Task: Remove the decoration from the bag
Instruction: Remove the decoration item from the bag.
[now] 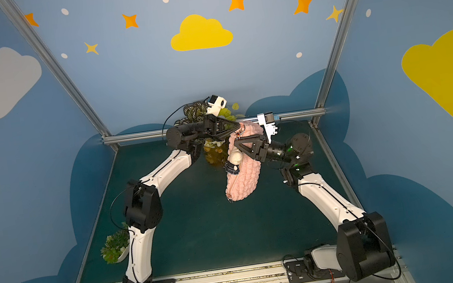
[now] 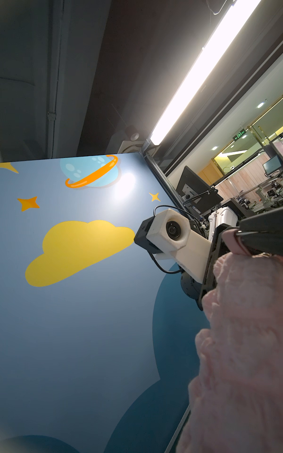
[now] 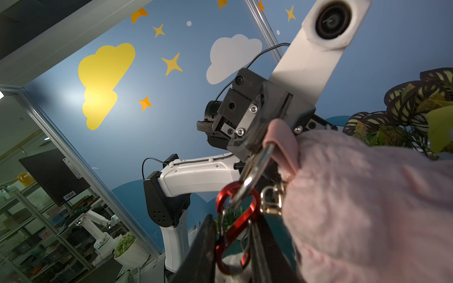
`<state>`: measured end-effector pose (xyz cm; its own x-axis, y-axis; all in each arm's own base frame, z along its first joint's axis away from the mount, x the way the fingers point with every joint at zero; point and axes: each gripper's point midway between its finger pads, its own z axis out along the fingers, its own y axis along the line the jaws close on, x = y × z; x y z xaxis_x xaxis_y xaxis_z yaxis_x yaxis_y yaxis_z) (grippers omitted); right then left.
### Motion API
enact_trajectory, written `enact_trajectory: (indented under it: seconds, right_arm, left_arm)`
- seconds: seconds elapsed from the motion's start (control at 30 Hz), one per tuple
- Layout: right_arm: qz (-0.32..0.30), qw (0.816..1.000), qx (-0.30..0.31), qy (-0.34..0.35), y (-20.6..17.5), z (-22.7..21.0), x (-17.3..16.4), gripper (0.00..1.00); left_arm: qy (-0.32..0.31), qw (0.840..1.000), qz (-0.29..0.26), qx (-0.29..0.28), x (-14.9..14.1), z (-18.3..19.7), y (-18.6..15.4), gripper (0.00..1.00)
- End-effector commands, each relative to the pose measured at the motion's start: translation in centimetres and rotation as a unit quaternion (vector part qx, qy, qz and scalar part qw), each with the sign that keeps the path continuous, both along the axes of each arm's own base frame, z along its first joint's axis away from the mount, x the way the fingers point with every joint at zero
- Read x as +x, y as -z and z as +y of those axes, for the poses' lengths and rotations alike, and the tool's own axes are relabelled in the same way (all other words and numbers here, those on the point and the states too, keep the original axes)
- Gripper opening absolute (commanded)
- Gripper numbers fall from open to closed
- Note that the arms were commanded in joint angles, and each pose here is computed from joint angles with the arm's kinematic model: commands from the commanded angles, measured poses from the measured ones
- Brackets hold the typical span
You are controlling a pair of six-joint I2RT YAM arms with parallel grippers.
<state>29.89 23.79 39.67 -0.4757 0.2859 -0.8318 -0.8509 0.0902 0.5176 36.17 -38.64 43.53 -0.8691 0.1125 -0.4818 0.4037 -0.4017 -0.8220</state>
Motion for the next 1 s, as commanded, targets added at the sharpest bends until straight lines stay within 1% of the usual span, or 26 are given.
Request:
enact_trajectory:
  seconds: [0.0, 0.33, 0.67, 0.97]
  right_arm:
    - [-0.034, 0.999, 0.01, -0.001, -1.8, -0.1, -0.1, 0.23]
    - [-0.031, 0.999, 0.019, -0.002, -2.0, -0.1, 0.1, 0.16]
    - [-0.025, 0.999, 0.022, -0.002, -1.9, -0.2, 0.1, 0.01]
    - [-0.009, 1.0, 0.018, -0.006, -0.7, -0.3, -0.4, 0.0]
  left_arm:
    - [-0.013, 0.998, -0.038, -0.043, -0.6, 0.9, -2.6, 0.02]
    - [-0.011, 0.998, -0.039, -0.044, -0.9, 0.9, -2.8, 0.02]
    - [-0.014, 0.998, -0.037, -0.045, -0.7, 1.0, -2.7, 0.02]
    - [-0.018, 0.998, -0.039, -0.049, -0.5, 1.0, -2.7, 0.02]
